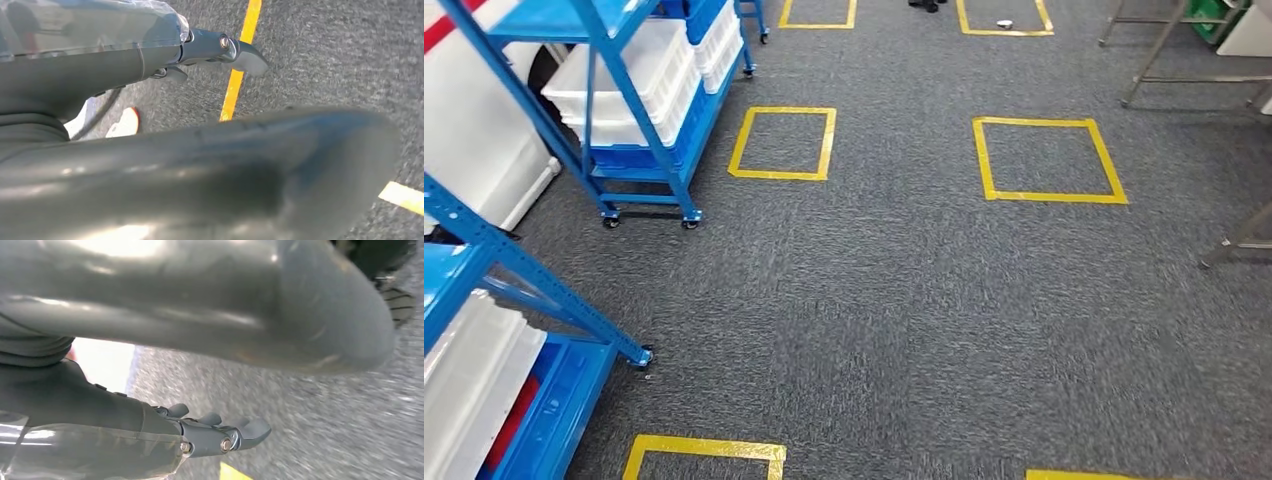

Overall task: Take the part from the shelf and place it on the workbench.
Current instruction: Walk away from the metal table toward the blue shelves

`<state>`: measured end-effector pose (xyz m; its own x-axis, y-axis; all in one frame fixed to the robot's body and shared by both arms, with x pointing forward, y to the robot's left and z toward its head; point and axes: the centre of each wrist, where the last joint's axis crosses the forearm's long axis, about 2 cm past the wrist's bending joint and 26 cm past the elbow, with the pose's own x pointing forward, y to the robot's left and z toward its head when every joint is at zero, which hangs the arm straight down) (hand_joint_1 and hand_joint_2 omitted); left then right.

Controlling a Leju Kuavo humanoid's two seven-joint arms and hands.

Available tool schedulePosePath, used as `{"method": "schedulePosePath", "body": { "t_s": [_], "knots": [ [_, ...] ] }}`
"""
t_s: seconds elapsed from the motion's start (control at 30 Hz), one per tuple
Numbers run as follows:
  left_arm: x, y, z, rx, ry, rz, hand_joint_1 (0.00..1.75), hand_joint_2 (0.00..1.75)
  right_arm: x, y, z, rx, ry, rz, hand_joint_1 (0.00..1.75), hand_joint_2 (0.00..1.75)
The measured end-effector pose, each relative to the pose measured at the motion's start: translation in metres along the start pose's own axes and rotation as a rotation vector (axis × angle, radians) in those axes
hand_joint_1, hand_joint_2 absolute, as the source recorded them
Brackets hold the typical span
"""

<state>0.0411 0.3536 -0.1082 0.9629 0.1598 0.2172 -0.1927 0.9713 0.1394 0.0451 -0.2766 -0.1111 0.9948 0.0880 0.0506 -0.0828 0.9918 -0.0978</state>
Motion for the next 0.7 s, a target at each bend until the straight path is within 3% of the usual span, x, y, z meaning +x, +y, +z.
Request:
{"method": "schedulePosePath", "body": {
  "t_s": [0.33,0.7],
  "knots": [
    [-0.004,-0.023,0.002,-0.045,0.005,0.016,0.00,0.00,0.001,-0.029,-0.002,-0.145,-0.026,-0.038,0.00,0.00],
    [-0.005,-0.024,0.002,-0.040,-0.033,0.073,0.00,0.00,0.000,-0.039,-0.003,-0.168,-0.011,-0.052,0.00,0.00]
  ]
}}
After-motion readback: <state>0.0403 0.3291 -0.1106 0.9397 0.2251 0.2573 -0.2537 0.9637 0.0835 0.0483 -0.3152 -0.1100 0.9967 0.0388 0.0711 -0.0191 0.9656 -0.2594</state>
